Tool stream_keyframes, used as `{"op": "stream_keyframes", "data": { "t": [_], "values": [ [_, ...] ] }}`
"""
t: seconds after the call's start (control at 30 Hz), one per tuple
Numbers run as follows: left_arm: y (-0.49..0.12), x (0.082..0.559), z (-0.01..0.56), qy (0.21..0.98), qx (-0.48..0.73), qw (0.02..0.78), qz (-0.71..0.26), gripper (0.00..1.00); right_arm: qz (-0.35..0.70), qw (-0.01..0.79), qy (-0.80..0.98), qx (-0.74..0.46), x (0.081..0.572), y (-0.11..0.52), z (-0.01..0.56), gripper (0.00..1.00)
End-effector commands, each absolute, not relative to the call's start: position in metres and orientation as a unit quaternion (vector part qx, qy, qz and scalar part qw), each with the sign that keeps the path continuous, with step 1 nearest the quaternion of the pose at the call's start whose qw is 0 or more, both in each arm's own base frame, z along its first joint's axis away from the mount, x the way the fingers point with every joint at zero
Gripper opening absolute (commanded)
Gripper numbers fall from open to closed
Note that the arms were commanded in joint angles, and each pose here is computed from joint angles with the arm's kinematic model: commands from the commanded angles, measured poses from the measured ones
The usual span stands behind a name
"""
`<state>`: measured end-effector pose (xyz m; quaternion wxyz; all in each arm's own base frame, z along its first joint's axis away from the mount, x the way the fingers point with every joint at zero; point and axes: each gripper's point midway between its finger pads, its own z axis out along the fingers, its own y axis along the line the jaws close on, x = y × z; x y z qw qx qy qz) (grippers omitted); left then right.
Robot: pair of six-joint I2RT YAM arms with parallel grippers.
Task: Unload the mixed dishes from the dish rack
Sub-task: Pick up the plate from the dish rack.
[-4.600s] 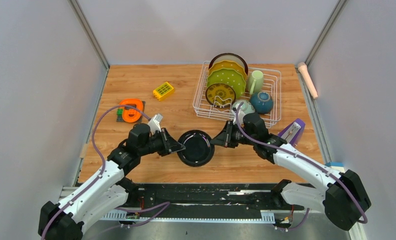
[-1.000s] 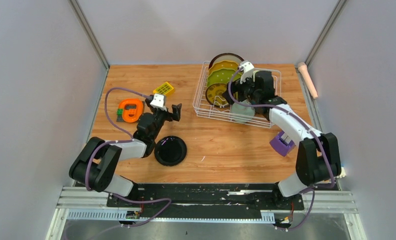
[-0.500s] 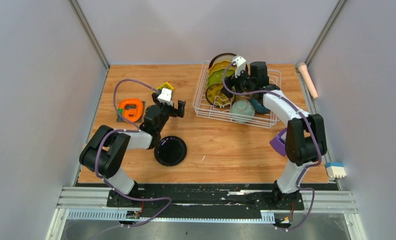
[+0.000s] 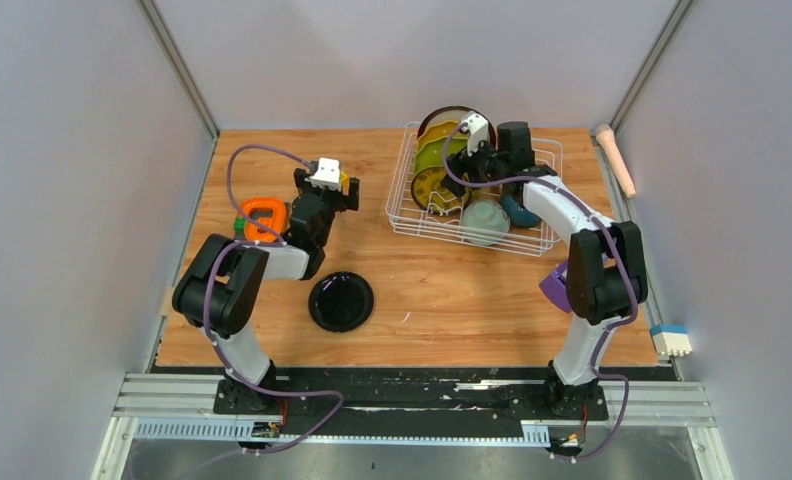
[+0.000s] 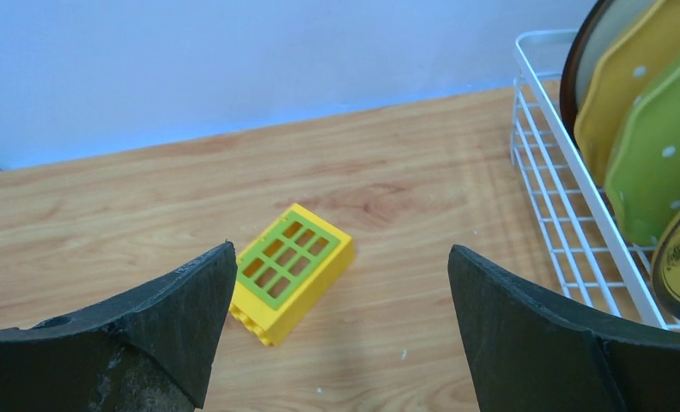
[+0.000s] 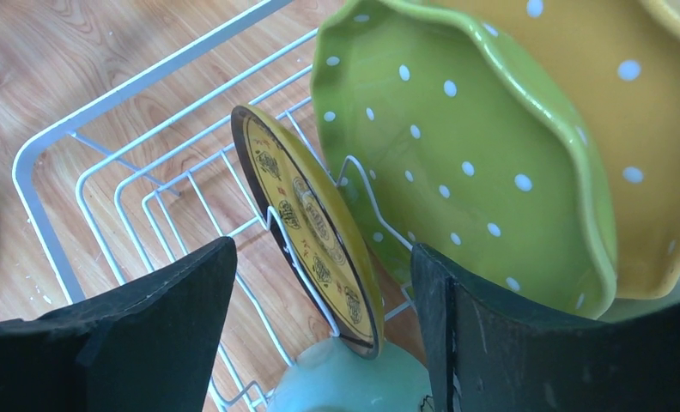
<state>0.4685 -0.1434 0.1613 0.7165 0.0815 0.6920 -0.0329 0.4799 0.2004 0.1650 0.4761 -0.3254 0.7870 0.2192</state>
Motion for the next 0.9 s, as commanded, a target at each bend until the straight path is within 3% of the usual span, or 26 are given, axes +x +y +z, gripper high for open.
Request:
{"op": "stream_keyframes", "data": {
  "t": [0.0, 0.13, 0.3, 0.4, 0.5, 0.63, 0.87],
  "values": [
    [-0.126, 0.463, 0.228, 0.629, 0.068, 0.775, 0.006, 1.0, 0.224, 0.497, 0.763, -0.347, 0.492, 0.209, 0.181, 0.73],
    [-0.129, 0.455, 0.233, 0.628, 0.075, 0.774, -0.007, 1.0, 0.228, 0.491, 0.761, -0.358, 0.496, 0.213, 0.174, 0.69],
    [-0.159, 0.439, 0.221, 0.649, 0.119, 0.745, -0.094, 1.0, 0.226, 0.481, 0.761, -0.374, 0.5, 0.214, 0.165, 0.58],
    [-0.173, 0.434, 0.216, 0.663, 0.134, 0.724, -0.133, 1.0, 0.223, 0.476, 0.761, -0.379, 0.501, 0.214, 0.161, 0.41],
    [-0.174, 0.429, 0.217, 0.665, 0.137, 0.721, -0.139, 1.0, 0.221, 0.477, 0.756, -0.389, 0.5, 0.214, 0.162, 0.18],
    [-0.171, 0.423, 0.226, 0.661, 0.137, 0.724, -0.138, 1.0, 0.225, 0.496, 0.738, -0.398, 0.498, 0.217, 0.186, 0.0],
    [-0.17, 0.405, 0.241, 0.669, 0.131, 0.714, -0.162, 1.0, 0.196, 0.55, 0.718, -0.379, 0.491, 0.207, 0.251, 0.0]
  ]
}}
